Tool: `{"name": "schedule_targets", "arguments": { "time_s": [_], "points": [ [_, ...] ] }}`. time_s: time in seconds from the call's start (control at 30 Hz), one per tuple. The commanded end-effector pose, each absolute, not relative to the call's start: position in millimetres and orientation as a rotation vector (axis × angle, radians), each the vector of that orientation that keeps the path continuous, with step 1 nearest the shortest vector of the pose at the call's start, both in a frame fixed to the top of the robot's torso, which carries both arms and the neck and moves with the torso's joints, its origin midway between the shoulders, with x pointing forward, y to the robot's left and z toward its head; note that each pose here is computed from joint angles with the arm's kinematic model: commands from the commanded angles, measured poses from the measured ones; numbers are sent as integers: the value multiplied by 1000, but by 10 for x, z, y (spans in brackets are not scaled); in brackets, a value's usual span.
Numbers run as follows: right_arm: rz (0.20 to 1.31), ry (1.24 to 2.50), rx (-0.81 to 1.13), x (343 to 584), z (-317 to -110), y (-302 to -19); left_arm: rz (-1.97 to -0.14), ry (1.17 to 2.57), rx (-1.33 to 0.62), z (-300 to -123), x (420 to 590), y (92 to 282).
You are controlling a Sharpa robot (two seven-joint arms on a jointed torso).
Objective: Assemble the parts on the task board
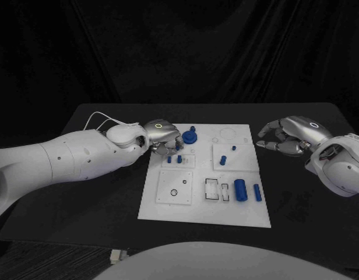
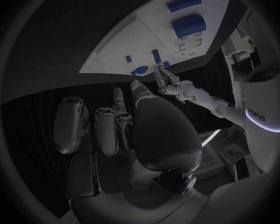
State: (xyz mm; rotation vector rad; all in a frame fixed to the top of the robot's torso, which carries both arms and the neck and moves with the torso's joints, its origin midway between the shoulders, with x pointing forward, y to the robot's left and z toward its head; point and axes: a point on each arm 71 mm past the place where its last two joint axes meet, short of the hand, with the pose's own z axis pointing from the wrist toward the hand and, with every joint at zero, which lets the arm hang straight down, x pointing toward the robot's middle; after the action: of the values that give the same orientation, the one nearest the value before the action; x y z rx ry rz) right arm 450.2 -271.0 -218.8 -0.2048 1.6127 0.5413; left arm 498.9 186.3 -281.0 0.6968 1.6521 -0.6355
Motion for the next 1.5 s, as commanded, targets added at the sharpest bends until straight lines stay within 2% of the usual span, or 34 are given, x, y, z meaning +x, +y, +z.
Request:
{"name": "schedule_targets", "arguments": {
  "time_s": [0.03,0.93,1.17,1.37,1.5],
  "points": [
    [541,1619,-208,4495,-2198,-2706,-640,1669,703,-2838,4977,1847],
    [536,1626,-205,4487,-2200,-2720,-594,1639,657,-2824,5012,1949],
    [525,1605,-193,4478,-2101,-2774,-534,1575,598,-2753,5048,2175],
    [548,1554,-227,4546,-1855,-2708,-454,1504,535,-2584,5127,2442],
    [568,1534,-262,4598,-1707,-2629,-455,1456,529,-2456,5111,2560]
  ]
}}
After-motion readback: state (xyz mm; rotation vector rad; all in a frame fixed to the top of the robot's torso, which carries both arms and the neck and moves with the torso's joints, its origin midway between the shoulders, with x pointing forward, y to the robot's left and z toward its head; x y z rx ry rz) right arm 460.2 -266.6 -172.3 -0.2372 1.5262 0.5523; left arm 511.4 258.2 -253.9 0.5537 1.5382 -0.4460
